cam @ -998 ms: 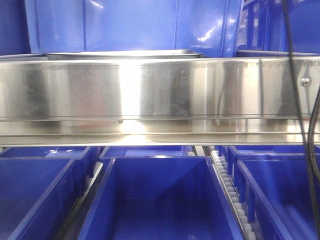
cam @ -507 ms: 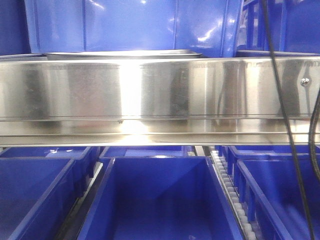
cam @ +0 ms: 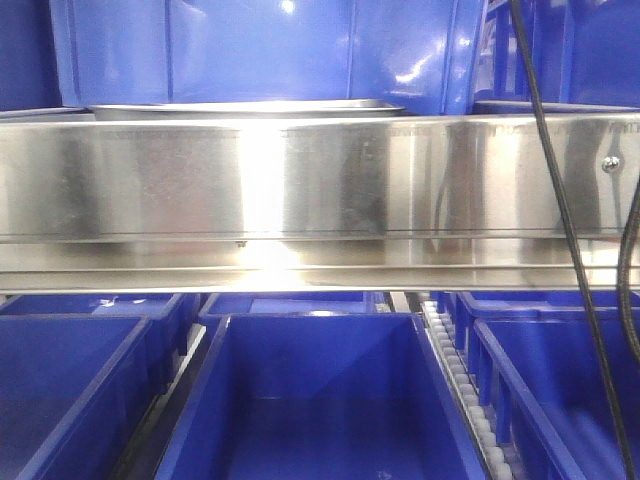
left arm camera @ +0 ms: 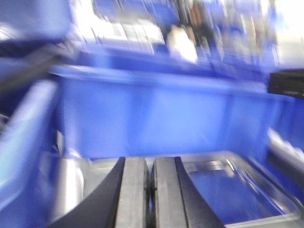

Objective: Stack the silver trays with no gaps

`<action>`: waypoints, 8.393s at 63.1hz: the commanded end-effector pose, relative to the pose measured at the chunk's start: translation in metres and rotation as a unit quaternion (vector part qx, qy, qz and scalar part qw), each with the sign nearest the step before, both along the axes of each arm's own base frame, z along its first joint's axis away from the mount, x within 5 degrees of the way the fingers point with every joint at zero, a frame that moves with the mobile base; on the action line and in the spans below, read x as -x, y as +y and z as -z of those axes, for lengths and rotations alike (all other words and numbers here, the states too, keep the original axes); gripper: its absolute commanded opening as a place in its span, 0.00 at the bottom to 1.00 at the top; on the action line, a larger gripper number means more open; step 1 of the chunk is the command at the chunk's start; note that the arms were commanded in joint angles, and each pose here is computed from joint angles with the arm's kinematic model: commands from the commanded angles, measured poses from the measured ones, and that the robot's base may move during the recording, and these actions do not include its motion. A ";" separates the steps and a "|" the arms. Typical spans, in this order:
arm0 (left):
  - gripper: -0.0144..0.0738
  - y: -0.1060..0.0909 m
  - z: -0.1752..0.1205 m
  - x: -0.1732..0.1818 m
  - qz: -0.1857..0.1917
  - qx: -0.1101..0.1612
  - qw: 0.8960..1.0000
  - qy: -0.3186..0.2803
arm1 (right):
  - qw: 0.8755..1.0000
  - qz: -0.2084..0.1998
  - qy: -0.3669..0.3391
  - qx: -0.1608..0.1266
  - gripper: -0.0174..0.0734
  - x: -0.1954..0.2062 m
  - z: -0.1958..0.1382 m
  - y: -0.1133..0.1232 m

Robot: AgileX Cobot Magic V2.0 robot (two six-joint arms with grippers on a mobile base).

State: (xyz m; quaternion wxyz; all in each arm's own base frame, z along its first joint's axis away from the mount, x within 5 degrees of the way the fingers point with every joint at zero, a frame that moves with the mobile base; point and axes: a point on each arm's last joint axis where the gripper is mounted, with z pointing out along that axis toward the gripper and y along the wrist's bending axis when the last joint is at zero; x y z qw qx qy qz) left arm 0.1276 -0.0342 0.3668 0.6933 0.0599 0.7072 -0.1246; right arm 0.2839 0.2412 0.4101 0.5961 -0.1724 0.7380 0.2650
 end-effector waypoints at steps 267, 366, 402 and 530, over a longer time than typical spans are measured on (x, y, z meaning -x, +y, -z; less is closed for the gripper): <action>0.17 0.032 0.153 0.072 -0.112 -0.024 0.992 -0.057 | 0.996 0.068 -0.063 -0.017 0.11 0.145 0.056 -0.164; 0.17 0.032 0.152 0.072 -0.112 -0.024 0.992 -0.059 | 0.947 0.284 -0.115 0.099 0.11 0.227 0.205 -0.240; 0.17 0.032 0.152 0.072 -0.112 -0.024 0.992 -0.059 | 0.950 0.268 -0.139 0.080 0.11 0.228 0.200 -0.236; 0.17 0.032 0.152 0.072 -0.112 -0.024 0.992 -0.059 | 0.936 0.316 -0.136 0.080 0.11 0.228 0.199 -0.242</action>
